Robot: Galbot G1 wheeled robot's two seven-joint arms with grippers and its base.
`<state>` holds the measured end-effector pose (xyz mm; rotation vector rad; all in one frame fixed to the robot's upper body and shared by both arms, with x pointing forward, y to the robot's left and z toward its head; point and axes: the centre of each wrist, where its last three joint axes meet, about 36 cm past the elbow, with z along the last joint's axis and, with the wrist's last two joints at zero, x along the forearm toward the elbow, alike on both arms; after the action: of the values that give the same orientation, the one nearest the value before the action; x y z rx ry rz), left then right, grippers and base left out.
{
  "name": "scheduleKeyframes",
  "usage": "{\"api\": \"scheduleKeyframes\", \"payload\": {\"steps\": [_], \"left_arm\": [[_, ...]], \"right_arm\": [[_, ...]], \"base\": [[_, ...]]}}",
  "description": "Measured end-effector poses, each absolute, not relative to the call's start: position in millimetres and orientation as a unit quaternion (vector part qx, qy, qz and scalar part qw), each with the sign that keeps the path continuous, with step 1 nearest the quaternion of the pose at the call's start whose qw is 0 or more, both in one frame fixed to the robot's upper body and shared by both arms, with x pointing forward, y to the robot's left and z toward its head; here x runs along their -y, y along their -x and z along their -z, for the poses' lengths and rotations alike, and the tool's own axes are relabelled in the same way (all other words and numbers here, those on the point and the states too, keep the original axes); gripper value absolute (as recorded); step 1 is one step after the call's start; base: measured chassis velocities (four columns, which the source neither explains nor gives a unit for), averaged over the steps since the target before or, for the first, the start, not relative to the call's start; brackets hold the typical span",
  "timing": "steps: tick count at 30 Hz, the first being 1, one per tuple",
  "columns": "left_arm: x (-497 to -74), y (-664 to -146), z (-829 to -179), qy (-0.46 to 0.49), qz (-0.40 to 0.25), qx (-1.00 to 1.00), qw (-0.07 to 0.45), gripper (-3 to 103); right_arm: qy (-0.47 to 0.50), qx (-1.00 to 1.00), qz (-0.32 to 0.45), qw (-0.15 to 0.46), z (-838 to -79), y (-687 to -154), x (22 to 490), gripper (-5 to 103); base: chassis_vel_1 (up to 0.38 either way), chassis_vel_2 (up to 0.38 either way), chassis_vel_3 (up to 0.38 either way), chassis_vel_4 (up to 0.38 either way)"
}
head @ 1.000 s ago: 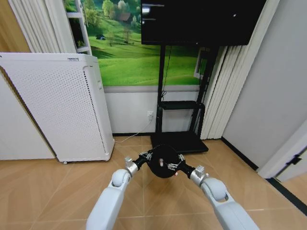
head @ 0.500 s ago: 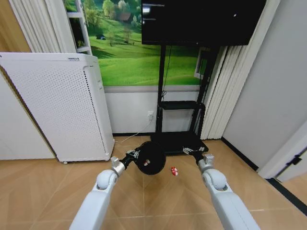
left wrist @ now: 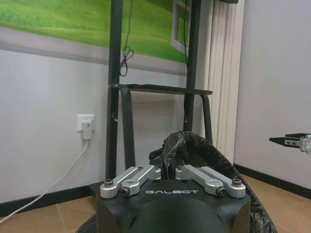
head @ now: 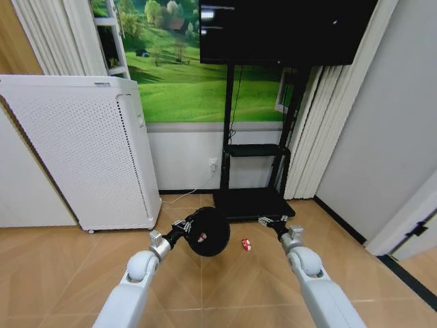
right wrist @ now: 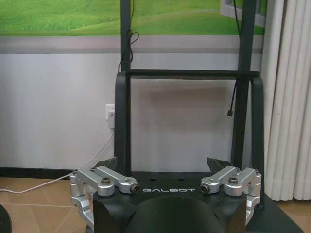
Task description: Pick up the trash bin and place the garbage on the floor into it.
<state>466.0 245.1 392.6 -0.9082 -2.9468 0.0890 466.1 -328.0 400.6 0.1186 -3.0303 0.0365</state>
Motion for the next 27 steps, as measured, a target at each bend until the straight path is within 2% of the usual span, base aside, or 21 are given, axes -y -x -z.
{"api": "scheduleKeyframes", "payload": {"steps": [27], "left_arm": [[-249.7, -459.6, -398.9, 0.298, -0.027, 0.954, 0.021, 7]], "right_arm": [[-0.057, 0.998, -0.013, 0.036, -399.6, -461.4, 322.4, 100]], "base": [[-0.158, -0.160, 0.157, 0.154]]}}
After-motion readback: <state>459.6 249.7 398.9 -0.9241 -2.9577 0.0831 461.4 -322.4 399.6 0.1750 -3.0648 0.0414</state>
